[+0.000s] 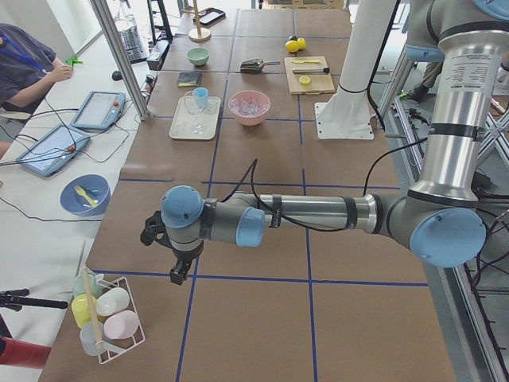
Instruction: Put ice in cup with scoop
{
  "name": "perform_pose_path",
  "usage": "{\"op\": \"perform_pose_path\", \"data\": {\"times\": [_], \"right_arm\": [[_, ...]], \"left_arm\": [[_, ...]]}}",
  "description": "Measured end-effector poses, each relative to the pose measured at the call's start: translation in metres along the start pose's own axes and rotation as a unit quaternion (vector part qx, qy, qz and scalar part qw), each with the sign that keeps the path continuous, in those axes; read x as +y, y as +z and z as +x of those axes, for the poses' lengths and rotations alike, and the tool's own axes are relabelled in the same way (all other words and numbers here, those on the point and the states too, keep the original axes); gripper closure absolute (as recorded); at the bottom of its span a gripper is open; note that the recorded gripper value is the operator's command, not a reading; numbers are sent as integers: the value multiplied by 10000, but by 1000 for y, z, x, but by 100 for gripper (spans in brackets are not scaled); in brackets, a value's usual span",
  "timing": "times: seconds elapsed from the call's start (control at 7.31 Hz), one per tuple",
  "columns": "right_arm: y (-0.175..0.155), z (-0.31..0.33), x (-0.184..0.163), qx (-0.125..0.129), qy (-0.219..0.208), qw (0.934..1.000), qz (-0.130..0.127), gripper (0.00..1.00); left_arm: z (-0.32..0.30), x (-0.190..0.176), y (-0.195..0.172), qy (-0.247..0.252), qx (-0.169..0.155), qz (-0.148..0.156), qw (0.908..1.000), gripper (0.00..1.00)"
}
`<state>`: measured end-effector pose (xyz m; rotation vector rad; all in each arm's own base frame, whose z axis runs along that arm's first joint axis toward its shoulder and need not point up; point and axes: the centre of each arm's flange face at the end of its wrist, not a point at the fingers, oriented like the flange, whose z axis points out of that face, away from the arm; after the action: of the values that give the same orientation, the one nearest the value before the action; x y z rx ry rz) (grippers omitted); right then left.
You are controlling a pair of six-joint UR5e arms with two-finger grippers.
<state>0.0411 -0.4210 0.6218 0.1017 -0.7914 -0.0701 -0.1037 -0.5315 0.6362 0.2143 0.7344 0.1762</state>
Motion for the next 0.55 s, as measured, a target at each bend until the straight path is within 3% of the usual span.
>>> {"op": "perform_pose_path", "data": {"times": [0.27, 0.55], "right_arm": [[0, 1, -1, 46, -13, 10000, 13, 0], [1, 2, 0, 64, -37, 10000, 26, 0]], "left_arm": [[-2, 10, 2, -205, -55, -277, 9994, 0], [8, 7, -6, -249, 57, -208, 9995, 0]]}}
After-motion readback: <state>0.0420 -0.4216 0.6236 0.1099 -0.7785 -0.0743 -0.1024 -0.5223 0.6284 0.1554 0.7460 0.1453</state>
